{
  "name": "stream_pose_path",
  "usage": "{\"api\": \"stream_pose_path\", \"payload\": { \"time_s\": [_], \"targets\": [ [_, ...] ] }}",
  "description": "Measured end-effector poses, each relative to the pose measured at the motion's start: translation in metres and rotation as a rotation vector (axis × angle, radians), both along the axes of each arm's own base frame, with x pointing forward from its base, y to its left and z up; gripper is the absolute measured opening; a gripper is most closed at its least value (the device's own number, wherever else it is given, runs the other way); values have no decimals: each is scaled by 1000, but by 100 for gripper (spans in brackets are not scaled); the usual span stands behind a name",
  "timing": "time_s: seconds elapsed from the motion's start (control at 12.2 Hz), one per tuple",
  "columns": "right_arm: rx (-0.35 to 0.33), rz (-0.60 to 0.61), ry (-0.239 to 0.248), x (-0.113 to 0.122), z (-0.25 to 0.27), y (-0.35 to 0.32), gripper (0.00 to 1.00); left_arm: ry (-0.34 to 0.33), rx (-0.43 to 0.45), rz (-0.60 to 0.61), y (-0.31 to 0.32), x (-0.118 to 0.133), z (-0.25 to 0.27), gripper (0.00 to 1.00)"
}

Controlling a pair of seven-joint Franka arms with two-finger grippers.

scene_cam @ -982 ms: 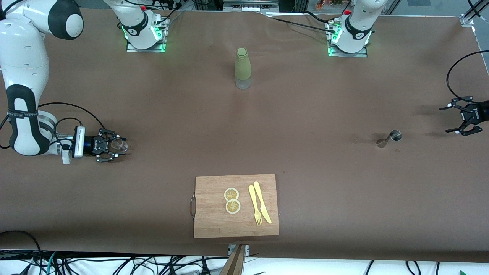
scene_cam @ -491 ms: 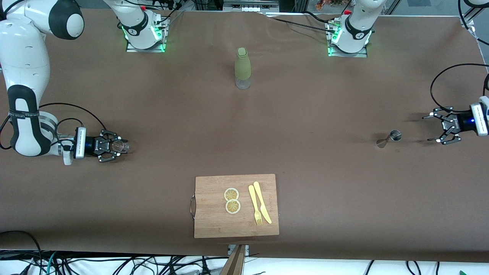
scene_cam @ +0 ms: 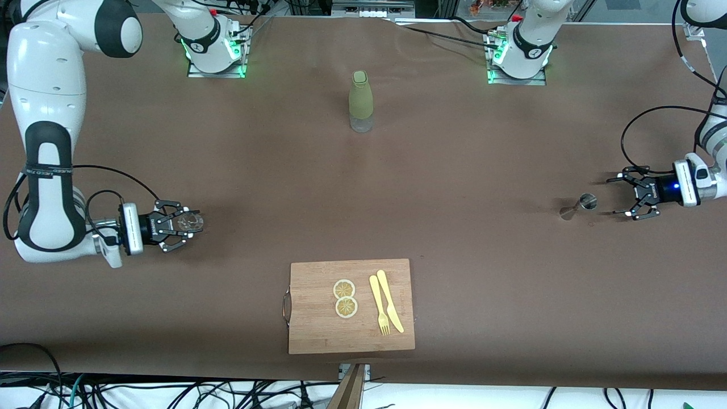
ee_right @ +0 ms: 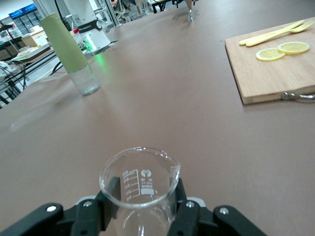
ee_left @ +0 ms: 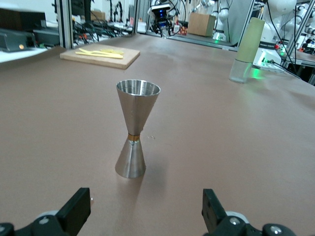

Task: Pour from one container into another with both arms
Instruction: 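Lift the beaker with the right gripper while the left gripper grasps the jigger, then carry the beaker and jigger toward each other above the table center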

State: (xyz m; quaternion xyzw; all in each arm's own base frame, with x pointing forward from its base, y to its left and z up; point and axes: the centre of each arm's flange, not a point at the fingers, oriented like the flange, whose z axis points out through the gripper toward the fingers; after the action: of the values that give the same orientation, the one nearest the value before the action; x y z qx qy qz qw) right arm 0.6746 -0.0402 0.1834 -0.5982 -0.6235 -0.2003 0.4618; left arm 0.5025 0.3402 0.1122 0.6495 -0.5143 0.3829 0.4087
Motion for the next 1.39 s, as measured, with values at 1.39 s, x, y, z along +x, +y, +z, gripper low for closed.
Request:
{"api": "stream_pose_path", "payload": {
  "time_s": [1.39],
  "targets": [
    [-241,104,99,25,77,154,49,-69,-172,14,-78,35,-35,100]
  ]
}}
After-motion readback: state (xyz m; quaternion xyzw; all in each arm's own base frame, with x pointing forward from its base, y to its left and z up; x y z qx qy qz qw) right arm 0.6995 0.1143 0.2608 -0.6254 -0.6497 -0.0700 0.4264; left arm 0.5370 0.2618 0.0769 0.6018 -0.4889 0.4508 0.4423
